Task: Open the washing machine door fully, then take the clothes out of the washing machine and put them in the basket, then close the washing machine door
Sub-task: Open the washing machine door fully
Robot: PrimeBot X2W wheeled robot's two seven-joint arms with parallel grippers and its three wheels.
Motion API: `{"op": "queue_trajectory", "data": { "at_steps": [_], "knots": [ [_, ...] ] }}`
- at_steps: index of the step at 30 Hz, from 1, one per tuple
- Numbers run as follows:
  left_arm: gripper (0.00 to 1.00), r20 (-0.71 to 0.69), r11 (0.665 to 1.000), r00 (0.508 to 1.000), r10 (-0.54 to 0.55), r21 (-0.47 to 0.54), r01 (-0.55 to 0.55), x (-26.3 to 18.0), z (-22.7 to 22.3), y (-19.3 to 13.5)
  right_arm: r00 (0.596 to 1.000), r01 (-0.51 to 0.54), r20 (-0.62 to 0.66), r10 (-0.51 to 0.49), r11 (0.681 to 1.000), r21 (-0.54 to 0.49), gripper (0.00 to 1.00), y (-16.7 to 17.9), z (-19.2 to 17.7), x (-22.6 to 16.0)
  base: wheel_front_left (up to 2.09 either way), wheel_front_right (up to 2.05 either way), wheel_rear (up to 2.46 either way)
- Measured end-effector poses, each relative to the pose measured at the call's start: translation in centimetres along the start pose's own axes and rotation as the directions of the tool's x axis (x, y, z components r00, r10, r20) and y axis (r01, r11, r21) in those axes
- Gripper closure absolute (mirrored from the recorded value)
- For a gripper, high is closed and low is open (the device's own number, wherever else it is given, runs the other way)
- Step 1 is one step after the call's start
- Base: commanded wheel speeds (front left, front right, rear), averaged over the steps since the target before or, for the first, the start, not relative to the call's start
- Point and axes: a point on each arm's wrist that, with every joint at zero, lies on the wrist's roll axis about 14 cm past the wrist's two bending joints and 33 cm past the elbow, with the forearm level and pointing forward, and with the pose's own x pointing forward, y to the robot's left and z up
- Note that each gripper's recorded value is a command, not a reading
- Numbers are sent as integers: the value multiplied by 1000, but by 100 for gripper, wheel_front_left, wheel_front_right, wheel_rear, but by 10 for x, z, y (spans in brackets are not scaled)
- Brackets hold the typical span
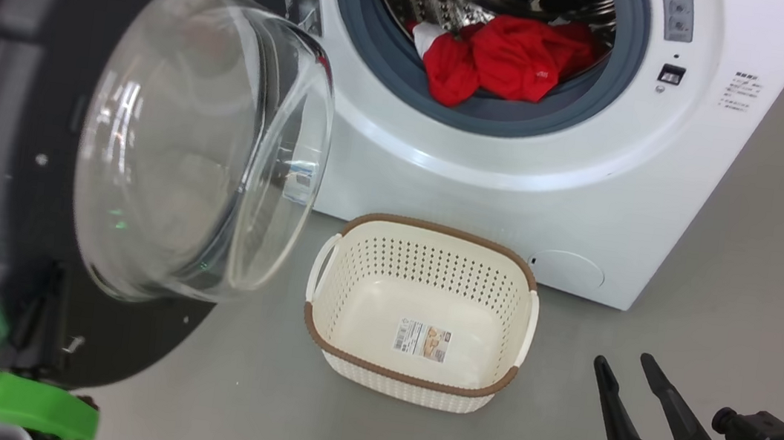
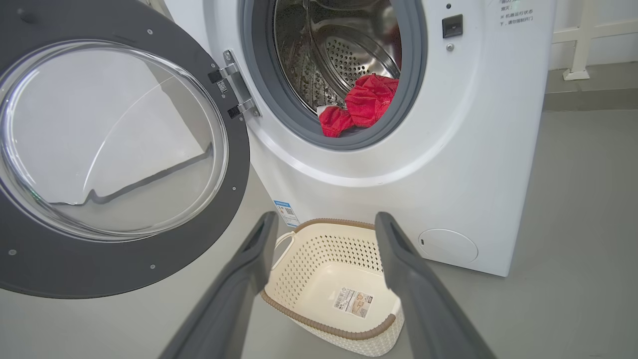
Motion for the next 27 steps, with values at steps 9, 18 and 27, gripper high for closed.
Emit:
{"op": "queue_trajectory", "data": {
  "at_steps": [9,18,27],
  "knots": [
    [100,-40,992,992,122,32,-120,16,4,51,999,-32,-22,32,999,12,0,3,-10,19,0,0,0],
    [100,-87,980,978,188,84,-181,26,2,86,997,-62,-35,63,998,27,0,9,-19,36,0,0,0],
    [100,-116,964,962,246,131,-231,34,1,113,995,-80,-47,82,996,37,0,13,-26,45,0,0,0]
  ]
}}
